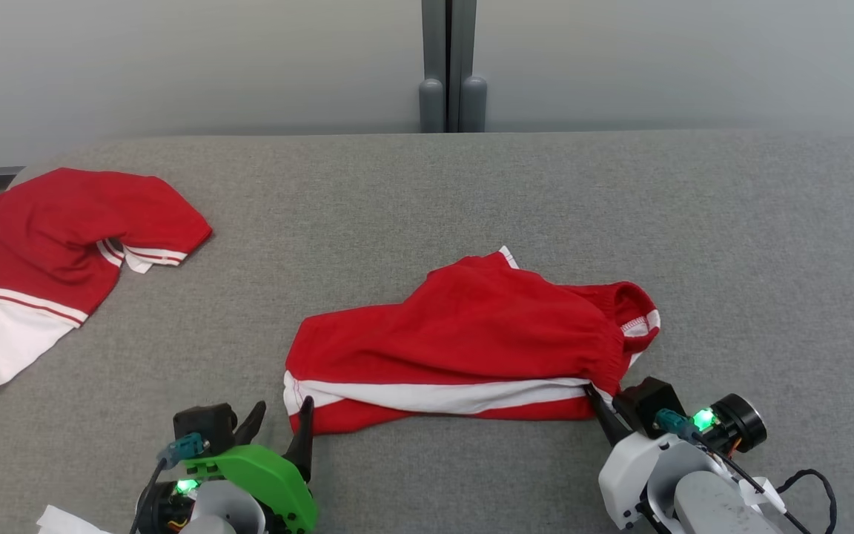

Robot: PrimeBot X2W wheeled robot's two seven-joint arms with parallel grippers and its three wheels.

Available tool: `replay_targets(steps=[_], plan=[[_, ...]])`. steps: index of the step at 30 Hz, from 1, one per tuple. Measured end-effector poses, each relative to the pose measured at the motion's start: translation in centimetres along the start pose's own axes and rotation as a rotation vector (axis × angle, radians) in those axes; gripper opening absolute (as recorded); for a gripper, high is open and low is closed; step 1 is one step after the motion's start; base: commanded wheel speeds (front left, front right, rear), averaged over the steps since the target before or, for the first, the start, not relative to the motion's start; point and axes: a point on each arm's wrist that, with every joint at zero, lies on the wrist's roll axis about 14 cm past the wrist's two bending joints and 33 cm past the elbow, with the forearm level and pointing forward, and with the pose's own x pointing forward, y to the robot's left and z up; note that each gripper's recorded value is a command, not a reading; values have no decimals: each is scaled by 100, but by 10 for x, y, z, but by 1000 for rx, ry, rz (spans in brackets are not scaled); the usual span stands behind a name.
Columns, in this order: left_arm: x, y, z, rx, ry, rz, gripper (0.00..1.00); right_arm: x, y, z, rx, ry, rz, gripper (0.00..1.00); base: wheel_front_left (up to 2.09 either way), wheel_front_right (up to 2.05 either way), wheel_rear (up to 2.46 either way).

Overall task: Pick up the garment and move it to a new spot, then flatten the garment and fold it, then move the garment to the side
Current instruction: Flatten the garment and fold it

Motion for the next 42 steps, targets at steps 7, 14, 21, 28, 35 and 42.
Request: replay_targets(steps=[7, 14, 21, 28, 35, 42], plan=[[13, -13, -17, -32, 91, -40, 100, -1, -7, -5, 10, 10, -17, 0, 0, 0, 0], [22, -27, -13, -14, 73, -91, 100, -1, -12, -5, 16, 8, -32, 0, 0, 0, 0], [25, -15, -19, -5, 117, -56, 76, 1, -13, -4, 16, 2, -32, 0, 0, 0, 0], [30, -13, -16, -20, 112, -47, 3, 1, -13, -2, 16, -7, -33, 0, 0, 0, 0], [35, -16, 2, -40, 39, -54, 0, 1, -19, 11, 14, -45, -49, 0, 0, 0, 0], [33, -26, 56, -63, -157, -105, 0, 0, -27, 56, 58, -185, -78, 0, 0, 0, 0]])
